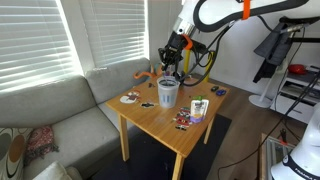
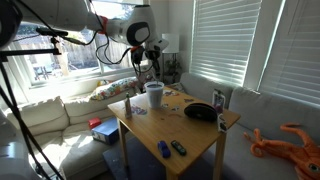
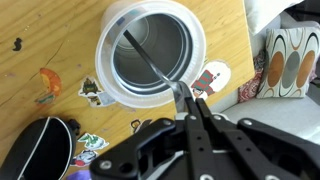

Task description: Pick up the metallic cup and put it in the clear frost cold cup, remove the spoon from the metallic cup that is inside the clear frost cold cup and put it on the table

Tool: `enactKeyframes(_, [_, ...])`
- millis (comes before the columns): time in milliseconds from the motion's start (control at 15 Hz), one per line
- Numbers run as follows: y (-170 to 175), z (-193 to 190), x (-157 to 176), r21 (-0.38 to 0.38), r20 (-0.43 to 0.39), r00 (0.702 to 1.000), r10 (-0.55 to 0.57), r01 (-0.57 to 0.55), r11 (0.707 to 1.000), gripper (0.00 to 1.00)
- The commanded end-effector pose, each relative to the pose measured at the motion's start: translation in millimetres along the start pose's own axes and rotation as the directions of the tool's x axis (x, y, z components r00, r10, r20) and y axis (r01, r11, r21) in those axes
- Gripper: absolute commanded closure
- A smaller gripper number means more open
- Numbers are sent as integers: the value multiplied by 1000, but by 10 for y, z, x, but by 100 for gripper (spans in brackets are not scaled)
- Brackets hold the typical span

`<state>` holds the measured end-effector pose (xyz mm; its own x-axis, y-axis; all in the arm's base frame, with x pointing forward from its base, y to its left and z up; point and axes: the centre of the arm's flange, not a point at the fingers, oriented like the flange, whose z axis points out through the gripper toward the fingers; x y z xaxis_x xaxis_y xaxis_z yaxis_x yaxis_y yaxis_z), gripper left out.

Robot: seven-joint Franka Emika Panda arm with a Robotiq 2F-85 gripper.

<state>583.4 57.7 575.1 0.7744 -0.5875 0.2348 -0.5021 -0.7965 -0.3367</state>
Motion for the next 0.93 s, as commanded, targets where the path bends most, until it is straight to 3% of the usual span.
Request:
enactKeyframes(0, [17, -482, -93, -18, -51, 999, 2, -3, 1000, 99])
enactKeyframes(600, [278, -1436, 43, 75, -179, 982, 53, -40, 996, 99])
enactKeyframes(867, [397, -1562, 61, 31, -223, 973, 62, -56, 998, 99])
